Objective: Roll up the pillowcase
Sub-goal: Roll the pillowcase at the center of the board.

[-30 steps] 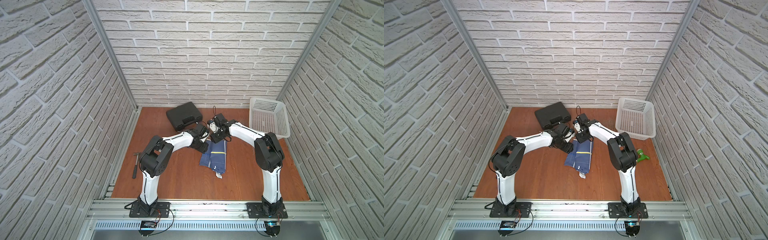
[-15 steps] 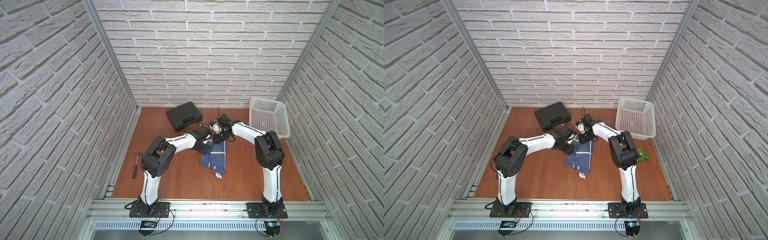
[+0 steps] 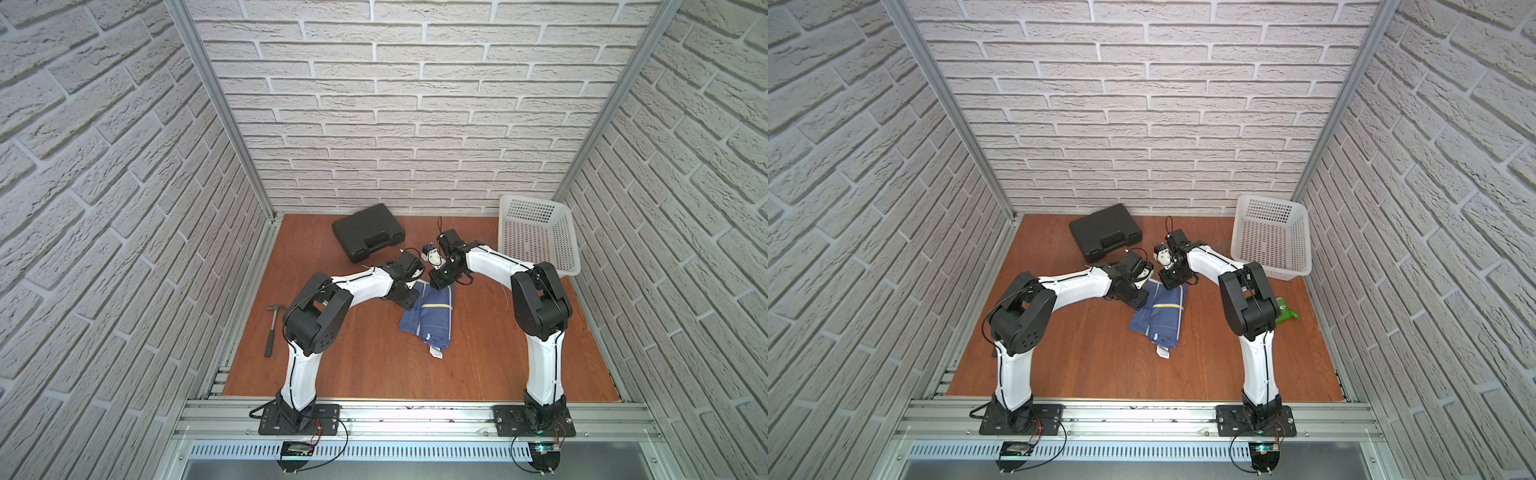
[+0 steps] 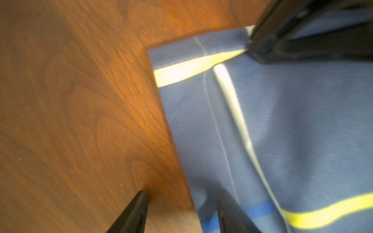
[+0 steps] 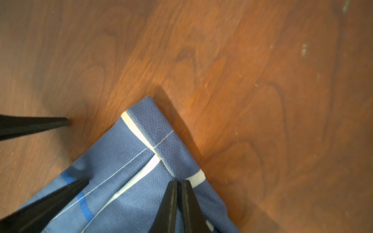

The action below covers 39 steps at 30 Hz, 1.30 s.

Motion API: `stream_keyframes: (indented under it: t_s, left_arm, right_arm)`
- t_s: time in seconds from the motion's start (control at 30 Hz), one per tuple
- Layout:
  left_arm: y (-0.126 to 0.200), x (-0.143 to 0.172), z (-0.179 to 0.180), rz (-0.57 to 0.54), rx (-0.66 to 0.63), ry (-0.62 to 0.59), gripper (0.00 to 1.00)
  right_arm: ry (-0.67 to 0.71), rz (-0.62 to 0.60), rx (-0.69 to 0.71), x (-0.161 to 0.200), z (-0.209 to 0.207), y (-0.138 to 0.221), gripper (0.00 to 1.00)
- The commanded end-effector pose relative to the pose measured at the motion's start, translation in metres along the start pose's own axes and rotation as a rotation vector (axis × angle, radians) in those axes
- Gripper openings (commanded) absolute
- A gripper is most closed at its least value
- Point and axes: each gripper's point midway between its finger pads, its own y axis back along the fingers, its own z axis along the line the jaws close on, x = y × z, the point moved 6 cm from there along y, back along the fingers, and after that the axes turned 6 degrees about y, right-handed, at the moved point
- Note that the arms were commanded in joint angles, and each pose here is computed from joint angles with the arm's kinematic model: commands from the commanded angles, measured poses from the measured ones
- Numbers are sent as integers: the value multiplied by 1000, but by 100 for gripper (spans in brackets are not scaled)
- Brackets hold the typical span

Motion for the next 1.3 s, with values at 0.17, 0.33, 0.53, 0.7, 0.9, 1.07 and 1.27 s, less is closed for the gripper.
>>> stream_keyframes:
  t_s: [0.17, 0.33, 0.53, 0.7, 0.9, 1.07, 1.27]
  left_arm:
    - [-25, 41, 6, 201, -32, -2, 57]
    - [-27, 40, 5, 214, -35, -6, 56]
    - [-30, 42, 5, 229, -41, -11, 56]
    - [-31, 43, 4, 235, -36, -12, 56]
    - [-31, 46, 3, 248, -33, -12, 56]
    - [-33, 49, 4, 265, -39, -14, 54]
    - [-36, 54, 3, 287, -42, -18, 52]
  right_arm:
    - [-57, -101, 28, -3, -5, 35, 21]
    - [-50, -80, 4, 2, -2, 31, 27]
    - [-24, -41, -33, 14, 3, 29, 28]
    - [-8, -13, -34, 17, 2, 22, 29]
    - [-9, -29, -37, 14, 3, 28, 13]
    - [-36, -56, -21, 16, -2, 38, 5]
    - [-94, -84, 8, 25, -12, 49, 5]
